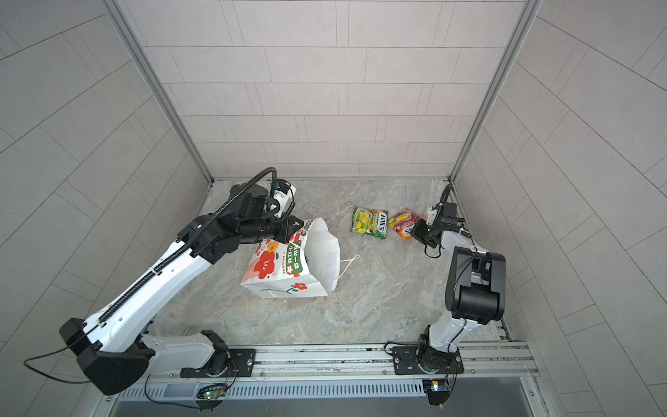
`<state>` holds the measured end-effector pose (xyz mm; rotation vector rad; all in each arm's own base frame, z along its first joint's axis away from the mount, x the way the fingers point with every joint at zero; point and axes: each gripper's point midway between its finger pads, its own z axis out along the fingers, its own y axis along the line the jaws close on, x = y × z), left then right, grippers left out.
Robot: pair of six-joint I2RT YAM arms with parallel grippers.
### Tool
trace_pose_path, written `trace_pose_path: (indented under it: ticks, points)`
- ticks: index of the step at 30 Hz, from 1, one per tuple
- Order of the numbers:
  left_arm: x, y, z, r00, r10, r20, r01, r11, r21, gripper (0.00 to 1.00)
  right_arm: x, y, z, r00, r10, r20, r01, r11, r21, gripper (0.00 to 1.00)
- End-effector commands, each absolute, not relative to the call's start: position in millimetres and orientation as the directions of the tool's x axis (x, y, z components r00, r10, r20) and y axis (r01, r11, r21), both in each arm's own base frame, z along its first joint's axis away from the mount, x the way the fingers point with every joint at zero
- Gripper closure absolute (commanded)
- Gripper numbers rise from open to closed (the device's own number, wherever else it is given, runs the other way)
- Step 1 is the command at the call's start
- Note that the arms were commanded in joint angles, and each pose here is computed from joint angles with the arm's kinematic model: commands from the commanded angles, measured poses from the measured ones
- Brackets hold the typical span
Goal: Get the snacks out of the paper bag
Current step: 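Lower the orange packet beside the green packet and open the right gripper, then move the right gripper back toward the bag opening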
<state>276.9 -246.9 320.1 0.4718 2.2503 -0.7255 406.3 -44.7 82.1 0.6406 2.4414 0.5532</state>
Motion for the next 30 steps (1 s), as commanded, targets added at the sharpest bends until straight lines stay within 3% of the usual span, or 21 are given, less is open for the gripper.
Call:
trace_pose_path:
  ticks: [1, 6, 11, 15, 21, 30]
  points:
    - [276, -248, 335, -0.645, 0.106, -0.757, 0.54, 0.764, -0.353, 1.0, 401, -54, 78, -0.758, 0.514, -0.401, 0.336, 0.835, 0.435, 0.6]
    - [277, -247, 333, -0.639, 0.118, -0.76, 0.546, 0.766, -0.34, 1.0, 393, -61, 98, -0.706, 0.527, -0.473, 0.352, 0.841, 0.412, 0.47]
    - [276, -245, 334, -0.618, 0.144, -0.773, 0.564, 0.766, -0.309, 1.0, 379, -48, 130, -0.657, 0.508, -0.557, 0.271, 0.848, 0.455, 0.44]
    - [275, -245, 333, -0.613, 0.155, -0.774, 0.573, 0.762, -0.301, 1.0, 373, -13, 161, -0.647, 0.442, -0.622, 0.086, 0.852, 0.516, 0.44]
    - [274, -251, 332, -0.625, 0.16, -0.764, 0.588, 0.741, -0.326, 1.0, 371, 92, 196, -0.648, 0.231, -0.725, -0.312, 0.789, 0.53, 0.43]
    - [271, -254, 335, -0.627, 0.154, -0.764, 0.594, 0.729, -0.341, 1.0, 350, 206, 185, -0.697, -0.105, -0.709, -0.6, 0.627, 0.497, 0.44]
